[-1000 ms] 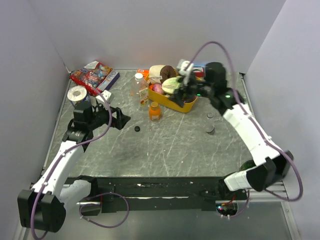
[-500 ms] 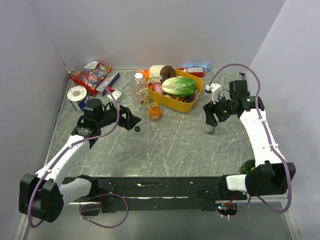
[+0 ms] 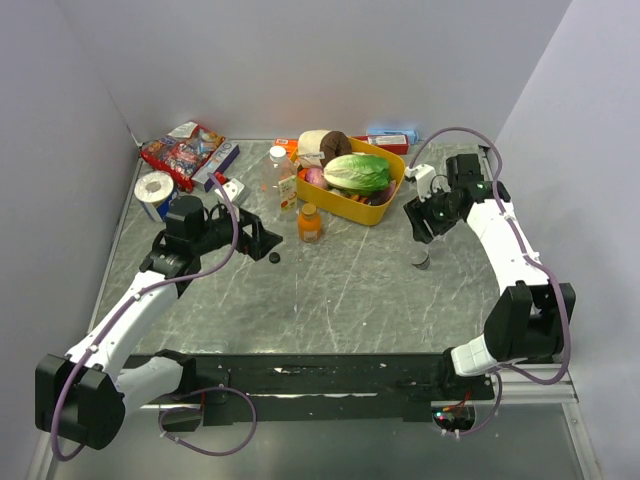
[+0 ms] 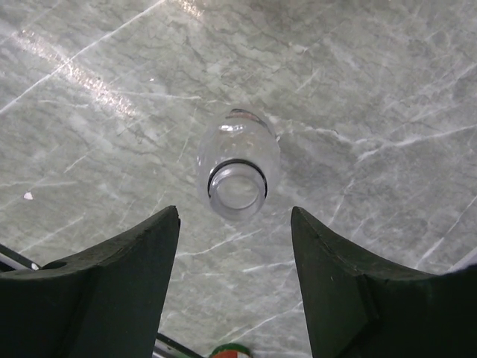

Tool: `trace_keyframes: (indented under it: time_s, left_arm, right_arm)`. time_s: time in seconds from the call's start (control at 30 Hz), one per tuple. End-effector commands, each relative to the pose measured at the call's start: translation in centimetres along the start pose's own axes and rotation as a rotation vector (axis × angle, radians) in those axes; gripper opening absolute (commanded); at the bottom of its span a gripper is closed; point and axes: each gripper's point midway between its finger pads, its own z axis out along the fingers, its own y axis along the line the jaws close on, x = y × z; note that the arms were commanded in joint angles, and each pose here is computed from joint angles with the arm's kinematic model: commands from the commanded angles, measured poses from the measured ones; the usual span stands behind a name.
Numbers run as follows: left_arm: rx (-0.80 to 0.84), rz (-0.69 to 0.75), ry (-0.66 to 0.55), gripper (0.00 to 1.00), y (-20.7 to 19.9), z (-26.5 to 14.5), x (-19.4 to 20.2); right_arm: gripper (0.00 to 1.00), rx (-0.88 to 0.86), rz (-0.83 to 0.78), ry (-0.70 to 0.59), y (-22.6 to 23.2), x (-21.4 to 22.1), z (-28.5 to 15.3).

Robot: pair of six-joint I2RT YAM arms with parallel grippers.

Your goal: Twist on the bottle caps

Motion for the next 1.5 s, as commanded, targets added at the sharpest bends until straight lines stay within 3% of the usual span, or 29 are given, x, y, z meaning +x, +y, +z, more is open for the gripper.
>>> trace_keyframes:
  time_s: [0.0, 0.4, 0.53, 0.67, 0.8, 0.83, 1.0, 1.17, 1.47]
  left_arm:
    - [0.006, 0.054, -0.052, 0.98, -0.2, 0.0, -2.4]
    - [0.011, 0.047, -0.036, 0.98, -0.1, 0.3, -1.8]
    - [0.022, 0.047, -0.035, 0.98, -0.2, 0.3, -1.6]
    - [0.041, 0.048, -0.032, 0.98, -0.6, 0.5, -1.4]
    - [0.162, 0.178, 0.004, 1.00, -2.9, 0.7, -0.6]
    - [0.210, 0.211, 0.001, 0.99, -4.2, 0.8, -0.5]
    - [0.333, 0.378, -0.070, 0.96, -8.7, 1.8, -1.7]
    - [0.333, 0.353, -0.138, 0.96, -10.5, 3.9, -3.6]
    - [0.460, 0.382, -0.192, 0.96, -13.6, 4.9, -4.4]
  right_arm:
    - [0.67, 0.033, -0.018, -0.089, -1.0, -3.0, -0.6]
    - [0.47, -0.001, -0.008, -0.053, -0.9, -3.0, 1.1]
    - [0.47, 0.003, -0.005, -0.040, -0.8, -2.6, 1.1]
    - [0.32, -0.005, -0.020, -0.063, -0.4, -3.1, 0.3]
    - [0.18, -0.105, -0.141, -0.162, 2.8, -5.2, -3.3]
    - [0.15, -0.209, -0.178, -0.194, 5.5, -5.6, -4.3]
    - [0.14, -0.419, -0.471, -0.353, 14.2, -7.8, -11.0]
    - [0.14, -0.567, -0.633, -0.420, 21.2, -9.2, -14.6]
    - [0.15, -0.597, -0.715, -0.467, 23.5, -11.9, -15.9]
